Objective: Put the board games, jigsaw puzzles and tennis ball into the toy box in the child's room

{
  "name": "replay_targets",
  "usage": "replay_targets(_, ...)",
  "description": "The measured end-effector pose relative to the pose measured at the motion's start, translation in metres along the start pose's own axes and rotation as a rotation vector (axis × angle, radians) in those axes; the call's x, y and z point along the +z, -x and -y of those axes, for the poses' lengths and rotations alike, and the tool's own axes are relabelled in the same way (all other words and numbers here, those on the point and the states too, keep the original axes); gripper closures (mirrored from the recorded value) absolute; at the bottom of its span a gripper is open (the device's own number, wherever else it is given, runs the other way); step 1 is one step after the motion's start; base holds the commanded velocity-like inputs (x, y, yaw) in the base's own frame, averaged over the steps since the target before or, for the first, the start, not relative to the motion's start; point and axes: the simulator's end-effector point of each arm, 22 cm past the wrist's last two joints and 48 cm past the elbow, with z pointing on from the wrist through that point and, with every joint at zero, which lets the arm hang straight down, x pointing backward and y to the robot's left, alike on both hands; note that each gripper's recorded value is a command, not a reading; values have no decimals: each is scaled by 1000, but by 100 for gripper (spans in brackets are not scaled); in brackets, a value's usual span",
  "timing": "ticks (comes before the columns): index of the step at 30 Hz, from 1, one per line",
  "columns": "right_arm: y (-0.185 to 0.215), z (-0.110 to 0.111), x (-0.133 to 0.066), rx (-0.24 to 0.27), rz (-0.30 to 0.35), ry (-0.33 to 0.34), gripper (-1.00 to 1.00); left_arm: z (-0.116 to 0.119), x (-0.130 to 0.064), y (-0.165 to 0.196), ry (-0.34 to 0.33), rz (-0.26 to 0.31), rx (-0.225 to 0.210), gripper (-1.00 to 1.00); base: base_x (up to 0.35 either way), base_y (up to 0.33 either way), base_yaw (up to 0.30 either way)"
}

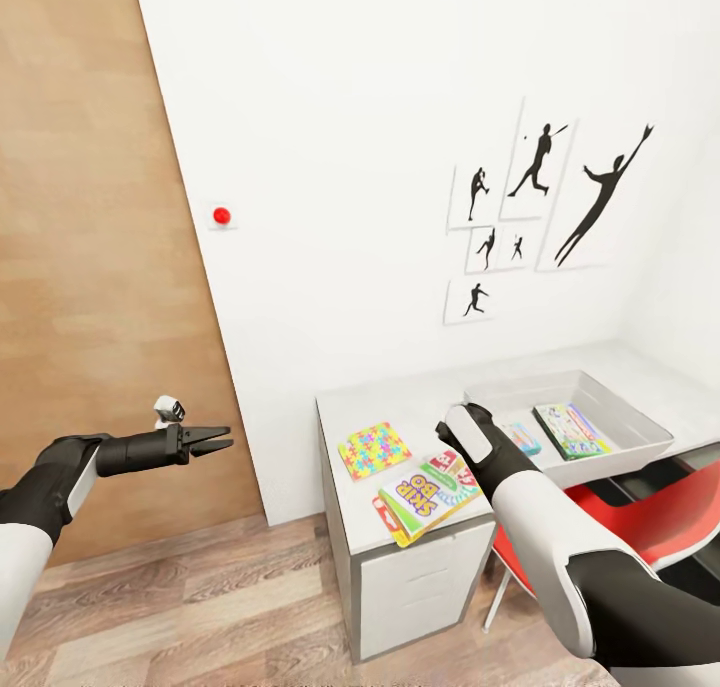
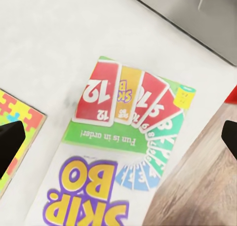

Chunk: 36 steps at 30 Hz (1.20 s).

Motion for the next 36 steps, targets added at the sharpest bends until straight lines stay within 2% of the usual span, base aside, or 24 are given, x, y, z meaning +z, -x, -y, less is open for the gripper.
replay_targets(20, -7, 7, 17, -4, -18, -21, -100, -17, 3, -7, 6, -9, -31, -100, 0, 0, 0)
replay_targets(36, 2, 0, 23, -2, -12, -15, -100, -30, 6, -13, 12, -15, -56, -100, 0, 0, 0)
